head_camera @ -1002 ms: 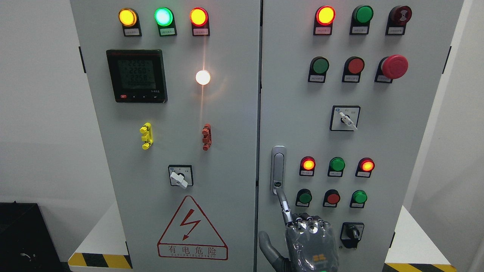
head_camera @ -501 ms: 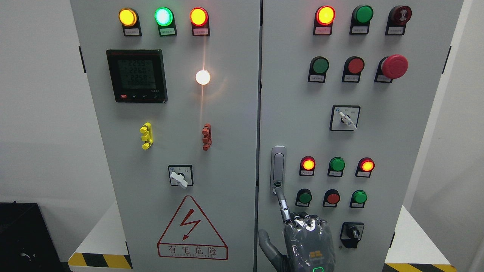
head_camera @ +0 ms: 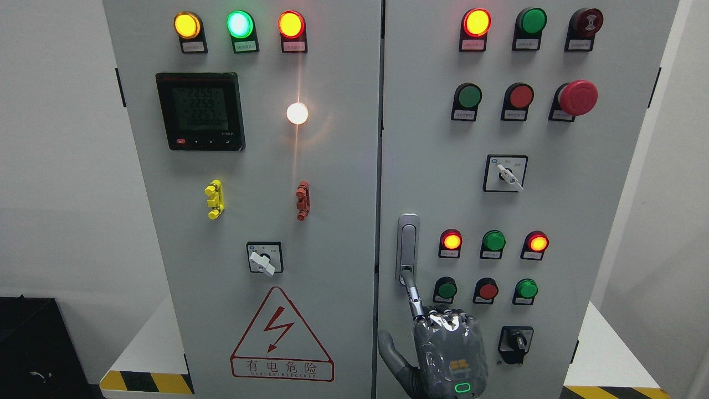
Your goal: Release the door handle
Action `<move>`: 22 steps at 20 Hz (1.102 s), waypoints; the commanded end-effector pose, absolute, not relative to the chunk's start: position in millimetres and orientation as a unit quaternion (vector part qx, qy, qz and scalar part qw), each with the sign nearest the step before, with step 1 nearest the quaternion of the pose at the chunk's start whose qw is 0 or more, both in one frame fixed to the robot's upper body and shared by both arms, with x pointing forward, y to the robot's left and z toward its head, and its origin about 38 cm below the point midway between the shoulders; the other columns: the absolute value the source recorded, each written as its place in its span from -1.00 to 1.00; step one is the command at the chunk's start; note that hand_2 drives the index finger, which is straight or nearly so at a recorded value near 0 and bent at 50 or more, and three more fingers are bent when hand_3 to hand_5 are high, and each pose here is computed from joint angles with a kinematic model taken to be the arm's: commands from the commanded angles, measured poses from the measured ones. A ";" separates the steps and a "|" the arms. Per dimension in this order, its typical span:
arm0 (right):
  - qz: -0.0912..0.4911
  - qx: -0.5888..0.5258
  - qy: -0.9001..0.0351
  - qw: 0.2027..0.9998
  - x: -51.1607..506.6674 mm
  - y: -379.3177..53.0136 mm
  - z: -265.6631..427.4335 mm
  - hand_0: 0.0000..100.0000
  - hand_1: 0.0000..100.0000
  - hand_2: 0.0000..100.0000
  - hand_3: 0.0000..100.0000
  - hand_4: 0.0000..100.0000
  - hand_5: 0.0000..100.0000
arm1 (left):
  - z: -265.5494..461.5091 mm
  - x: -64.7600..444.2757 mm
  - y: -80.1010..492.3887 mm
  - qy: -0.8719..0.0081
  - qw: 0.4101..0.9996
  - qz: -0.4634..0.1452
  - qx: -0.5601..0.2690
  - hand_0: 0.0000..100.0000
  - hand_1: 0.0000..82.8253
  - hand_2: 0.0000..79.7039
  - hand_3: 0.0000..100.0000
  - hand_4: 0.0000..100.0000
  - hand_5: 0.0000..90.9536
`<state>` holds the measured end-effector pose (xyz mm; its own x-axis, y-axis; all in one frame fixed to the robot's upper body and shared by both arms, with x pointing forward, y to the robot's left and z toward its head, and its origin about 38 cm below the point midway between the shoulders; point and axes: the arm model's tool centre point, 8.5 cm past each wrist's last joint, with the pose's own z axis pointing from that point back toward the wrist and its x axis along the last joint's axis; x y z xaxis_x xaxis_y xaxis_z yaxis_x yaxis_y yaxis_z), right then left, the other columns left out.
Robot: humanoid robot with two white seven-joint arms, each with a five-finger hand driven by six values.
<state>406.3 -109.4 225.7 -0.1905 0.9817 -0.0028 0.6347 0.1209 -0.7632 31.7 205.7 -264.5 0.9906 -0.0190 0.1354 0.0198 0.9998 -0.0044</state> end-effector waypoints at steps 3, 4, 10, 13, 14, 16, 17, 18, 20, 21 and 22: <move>0.335 -0.578 -0.692 0.274 415.2 -109.6 220.8 -0.30 -0.44 -0.77 1.00 1.00 1.00 | -264.9 20.8 205.8 -0.059 0.998 -0.009 -0.003 -0.76 0.34 -1.00 -1.00 -1.00 -1.00; 0.335 -0.578 -0.692 0.274 416.0 -110.0 221.5 -0.30 -0.44 -0.77 1.00 1.00 1.00 | -264.9 20.8 205.8 -0.059 0.998 -0.009 -0.003 -0.76 0.34 -1.00 -1.00 -1.00 -1.00; 0.332 -0.581 -0.689 0.278 416.4 -111.5 221.5 -0.30 -0.44 -0.76 1.00 1.00 1.00 | -264.9 20.8 205.8 -0.059 0.998 -0.009 -0.003 -0.76 0.34 -1.00 -1.00 -1.00 -1.00; 0.334 -0.581 -0.687 0.280 417.3 -112.2 219.6 -0.30 -0.45 -0.74 1.00 1.00 1.00 | -264.9 20.8 205.8 -0.059 0.998 -0.009 -0.003 -0.76 0.34 -1.00 -1.00 -1.00 -1.00; 0.333 -0.581 -0.687 0.282 417.5 -112.7 219.5 -0.29 -0.45 -0.74 1.00 1.00 1.00 | -264.9 20.8 205.8 -0.059 0.998 -0.009 -0.003 -0.76 0.34 -1.00 -1.00 -1.00 -1.00; 0.335 -0.581 -0.686 0.282 417.8 -113.1 218.8 -0.29 -0.45 -0.73 1.00 1.00 1.00 | -264.9 20.8 205.8 -0.059 0.998 -0.008 -0.003 -0.76 0.34 -1.00 -1.00 -1.00 -1.00; 0.335 -0.581 -0.686 0.283 417.9 -113.1 218.7 -0.29 -0.45 -0.73 1.00 1.00 1.00 | -264.9 20.8 205.8 -0.059 0.998 -0.009 -0.003 -0.76 0.34 -1.00 -1.00 -1.00 -1.00; 0.336 -0.580 -0.685 0.284 418.2 -113.1 218.1 -0.29 -0.45 -0.73 1.00 1.00 1.00 | -264.9 20.8 205.8 -0.059 0.998 -0.009 -0.003 -0.76 0.34 -1.00 -1.00 -1.00 -1.00; 0.337 -0.580 -0.684 0.286 419.3 -113.5 216.7 -0.29 -0.45 -0.73 1.00 1.00 1.00 | -264.9 20.8 205.8 -0.059 0.998 -0.009 -0.003 -0.76 0.34 -1.00 -1.00 -1.00 -1.00; 0.337 -0.580 -0.684 0.286 419.3 -113.5 216.7 -0.29 -0.45 -0.72 1.00 1.00 1.00 | -264.9 20.8 205.8 -0.059 0.998 -0.009 -0.003 -0.76 0.34 -1.00 -1.00 -1.00 -1.00; 0.338 -0.579 -0.684 0.286 419.3 -113.5 216.6 -0.29 -0.45 -0.72 1.00 1.00 1.00 | -264.9 20.8 205.8 -0.059 0.998 -0.009 -0.003 -0.76 0.34 -1.00 -1.00 -1.00 -1.00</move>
